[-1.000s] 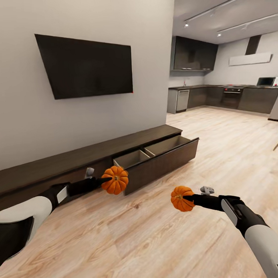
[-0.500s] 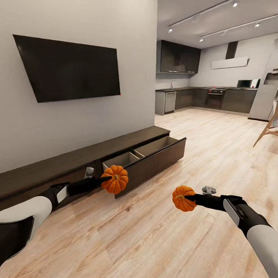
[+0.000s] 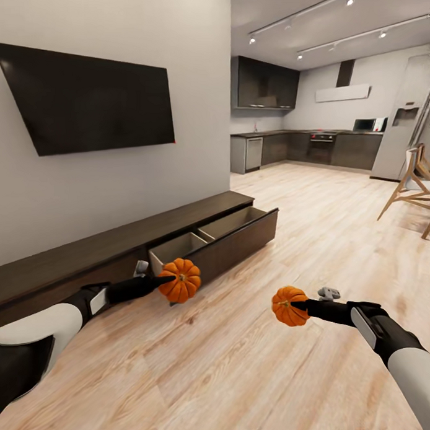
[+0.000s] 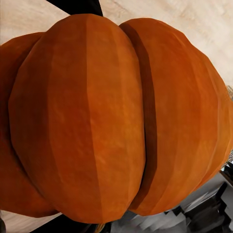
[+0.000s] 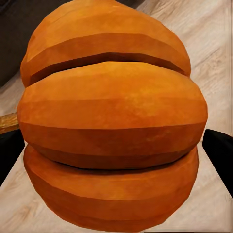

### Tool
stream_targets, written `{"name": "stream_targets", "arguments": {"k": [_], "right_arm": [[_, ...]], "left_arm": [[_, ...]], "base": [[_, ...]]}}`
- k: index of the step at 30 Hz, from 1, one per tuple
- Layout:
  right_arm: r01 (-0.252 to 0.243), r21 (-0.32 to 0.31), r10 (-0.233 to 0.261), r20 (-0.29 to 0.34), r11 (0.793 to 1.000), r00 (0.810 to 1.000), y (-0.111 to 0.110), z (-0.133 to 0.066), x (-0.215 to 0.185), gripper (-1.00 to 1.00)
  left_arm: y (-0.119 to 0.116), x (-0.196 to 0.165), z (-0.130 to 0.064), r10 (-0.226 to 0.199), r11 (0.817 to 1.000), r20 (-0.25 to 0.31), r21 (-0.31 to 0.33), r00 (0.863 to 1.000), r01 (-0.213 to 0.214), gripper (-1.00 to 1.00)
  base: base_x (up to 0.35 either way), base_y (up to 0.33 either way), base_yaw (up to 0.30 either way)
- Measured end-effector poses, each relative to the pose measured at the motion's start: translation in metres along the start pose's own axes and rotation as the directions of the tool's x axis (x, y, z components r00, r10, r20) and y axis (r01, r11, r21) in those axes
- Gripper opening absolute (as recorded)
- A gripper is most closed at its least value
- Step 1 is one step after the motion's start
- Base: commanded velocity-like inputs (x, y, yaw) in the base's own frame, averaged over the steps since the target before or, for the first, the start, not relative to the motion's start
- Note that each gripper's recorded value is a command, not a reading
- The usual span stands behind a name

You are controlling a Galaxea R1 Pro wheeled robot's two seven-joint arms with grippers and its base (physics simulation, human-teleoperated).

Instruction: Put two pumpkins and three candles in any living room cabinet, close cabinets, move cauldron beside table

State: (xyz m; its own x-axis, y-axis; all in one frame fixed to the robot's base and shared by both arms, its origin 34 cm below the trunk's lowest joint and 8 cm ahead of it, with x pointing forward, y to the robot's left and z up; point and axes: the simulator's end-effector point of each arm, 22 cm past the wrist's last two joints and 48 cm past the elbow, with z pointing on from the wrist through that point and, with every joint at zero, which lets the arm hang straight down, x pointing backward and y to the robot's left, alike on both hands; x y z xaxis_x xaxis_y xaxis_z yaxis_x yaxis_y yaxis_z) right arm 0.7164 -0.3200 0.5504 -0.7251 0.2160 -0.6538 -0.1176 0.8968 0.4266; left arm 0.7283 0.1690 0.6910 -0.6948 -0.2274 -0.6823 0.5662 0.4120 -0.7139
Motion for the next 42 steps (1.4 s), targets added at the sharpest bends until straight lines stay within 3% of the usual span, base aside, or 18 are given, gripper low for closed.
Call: {"name": "stream_targets", "arguments": {"k": [42], "right_arm": [[-0.013, -0.007, 0.013, -0.031, 1.0, 0.999, -0.004, 0.017, 0.019, -1.0]], "left_arm": [[0.02, 0.015, 0.005, -0.035, 0.999, -0.016, -0.01, 0.999, 0.035, -1.0]], "base": [[0.023, 0.0, -0.101]]}}
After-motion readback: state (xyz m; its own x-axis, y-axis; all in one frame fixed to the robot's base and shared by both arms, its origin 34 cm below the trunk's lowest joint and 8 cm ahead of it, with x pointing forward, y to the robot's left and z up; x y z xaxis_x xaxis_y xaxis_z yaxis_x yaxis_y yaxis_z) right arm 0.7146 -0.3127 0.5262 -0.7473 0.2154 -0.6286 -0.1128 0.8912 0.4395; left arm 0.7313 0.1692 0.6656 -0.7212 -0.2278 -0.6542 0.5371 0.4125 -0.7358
